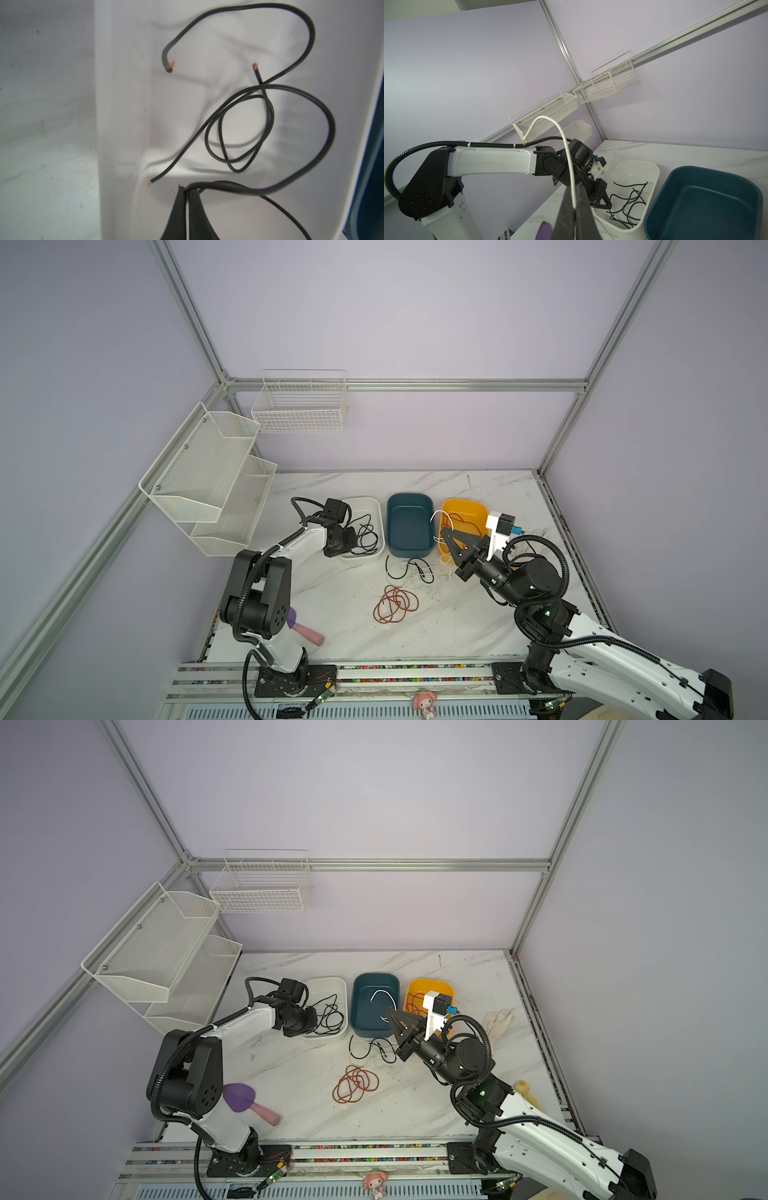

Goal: Untangle the cables

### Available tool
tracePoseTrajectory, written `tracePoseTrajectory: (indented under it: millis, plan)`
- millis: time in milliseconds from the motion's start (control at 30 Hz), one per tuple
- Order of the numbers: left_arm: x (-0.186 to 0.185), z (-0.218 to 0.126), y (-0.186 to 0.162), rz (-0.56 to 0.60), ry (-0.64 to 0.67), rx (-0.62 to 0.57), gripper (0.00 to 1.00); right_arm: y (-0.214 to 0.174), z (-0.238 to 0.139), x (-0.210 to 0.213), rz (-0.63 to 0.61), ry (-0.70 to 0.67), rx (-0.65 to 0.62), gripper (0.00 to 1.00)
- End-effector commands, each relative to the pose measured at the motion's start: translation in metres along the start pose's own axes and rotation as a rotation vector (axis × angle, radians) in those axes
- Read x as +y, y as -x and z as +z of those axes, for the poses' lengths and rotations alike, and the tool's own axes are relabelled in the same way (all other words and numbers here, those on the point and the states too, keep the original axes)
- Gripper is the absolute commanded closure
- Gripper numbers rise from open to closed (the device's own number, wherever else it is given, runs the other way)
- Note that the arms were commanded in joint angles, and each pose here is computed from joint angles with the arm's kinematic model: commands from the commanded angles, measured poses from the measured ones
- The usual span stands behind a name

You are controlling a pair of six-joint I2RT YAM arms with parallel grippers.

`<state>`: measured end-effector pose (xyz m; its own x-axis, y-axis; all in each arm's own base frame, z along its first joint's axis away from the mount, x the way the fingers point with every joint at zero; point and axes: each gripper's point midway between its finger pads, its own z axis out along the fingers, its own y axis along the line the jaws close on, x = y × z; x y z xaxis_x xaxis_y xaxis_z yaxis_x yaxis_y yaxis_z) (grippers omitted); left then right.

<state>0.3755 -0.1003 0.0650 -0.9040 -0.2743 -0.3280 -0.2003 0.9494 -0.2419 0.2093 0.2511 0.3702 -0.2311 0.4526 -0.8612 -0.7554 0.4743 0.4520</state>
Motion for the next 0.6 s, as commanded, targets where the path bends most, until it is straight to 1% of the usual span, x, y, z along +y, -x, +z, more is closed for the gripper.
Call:
tracePoseTrajectory:
  millis: [0, 133, 333, 567]
  plan:
    - [-0.022, -0.021, 0.031, 0.003, -0.068, -0.057, 0.9, 0.001, 0.007, 0.007, -0.006, 0.029, 0.029, 1.0]
    - [-0.024, -0.033, 0.039, 0.006, -0.081, -0.093, 0.86, -0.001, 0.012, 0.01, 0.002, 0.044, 0.044, 1.0]
    - [-0.029, -0.058, 0.048, 0.022, -0.11, -0.157, 0.71, -0.003, 0.018, 0.011, 0.007, 0.045, 0.061, 1.0]
    - [-0.038, -0.098, 0.061, 0.051, -0.159, -0.273, 0.57, -0.008, 0.032, 0.005, 0.009, 0.016, 0.094, 1.0]
